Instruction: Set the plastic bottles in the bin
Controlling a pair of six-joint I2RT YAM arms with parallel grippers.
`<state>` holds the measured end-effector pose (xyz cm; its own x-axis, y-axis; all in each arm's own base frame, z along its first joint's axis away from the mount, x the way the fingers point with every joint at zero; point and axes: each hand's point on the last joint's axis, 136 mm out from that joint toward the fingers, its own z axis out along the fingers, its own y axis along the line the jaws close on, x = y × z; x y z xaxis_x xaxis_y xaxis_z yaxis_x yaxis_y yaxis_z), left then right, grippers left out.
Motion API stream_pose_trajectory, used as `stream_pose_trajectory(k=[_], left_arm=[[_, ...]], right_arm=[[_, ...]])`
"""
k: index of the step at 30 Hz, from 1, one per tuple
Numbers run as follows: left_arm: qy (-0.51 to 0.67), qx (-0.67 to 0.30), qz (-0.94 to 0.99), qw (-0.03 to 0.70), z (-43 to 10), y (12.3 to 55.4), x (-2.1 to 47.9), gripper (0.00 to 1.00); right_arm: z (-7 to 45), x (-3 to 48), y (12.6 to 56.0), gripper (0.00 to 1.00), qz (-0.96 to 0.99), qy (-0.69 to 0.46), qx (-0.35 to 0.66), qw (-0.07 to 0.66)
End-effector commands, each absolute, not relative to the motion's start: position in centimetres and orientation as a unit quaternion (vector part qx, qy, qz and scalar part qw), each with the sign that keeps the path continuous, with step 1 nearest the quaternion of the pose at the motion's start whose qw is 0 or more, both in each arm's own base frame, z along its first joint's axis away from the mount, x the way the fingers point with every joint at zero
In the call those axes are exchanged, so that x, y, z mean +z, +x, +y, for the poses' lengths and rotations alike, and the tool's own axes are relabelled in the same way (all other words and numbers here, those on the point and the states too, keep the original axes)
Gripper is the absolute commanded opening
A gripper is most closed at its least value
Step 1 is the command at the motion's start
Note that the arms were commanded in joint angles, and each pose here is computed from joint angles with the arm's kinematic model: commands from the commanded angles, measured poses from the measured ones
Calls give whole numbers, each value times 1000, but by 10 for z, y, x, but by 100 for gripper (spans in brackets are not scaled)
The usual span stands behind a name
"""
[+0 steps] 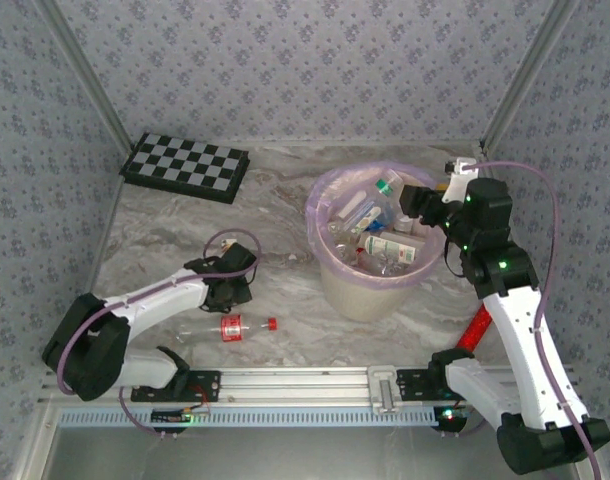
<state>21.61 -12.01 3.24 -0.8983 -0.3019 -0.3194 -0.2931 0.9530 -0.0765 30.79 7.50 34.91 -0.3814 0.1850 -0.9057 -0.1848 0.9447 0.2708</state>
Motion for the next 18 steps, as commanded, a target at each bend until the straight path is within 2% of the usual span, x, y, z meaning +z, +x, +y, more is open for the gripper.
stream_pose_trajectory(k=[1, 11, 14, 18], left_arm=[[-133, -11, 974, 182, -126, 229, 43, 45], [-38, -31, 951, 304, -150, 284, 145, 36], [-35, -34, 934, 355, -147, 294, 183, 26], [14, -118, 909, 399, -171, 293, 225, 26]], right_arm=[[79, 367, 307, 75, 800, -1, 187, 570], [106, 392, 298, 75, 778, -51, 259, 571], [121, 417, 297, 76, 763, -78, 295, 570], [146, 436, 302, 74, 755, -108, 356, 540]])
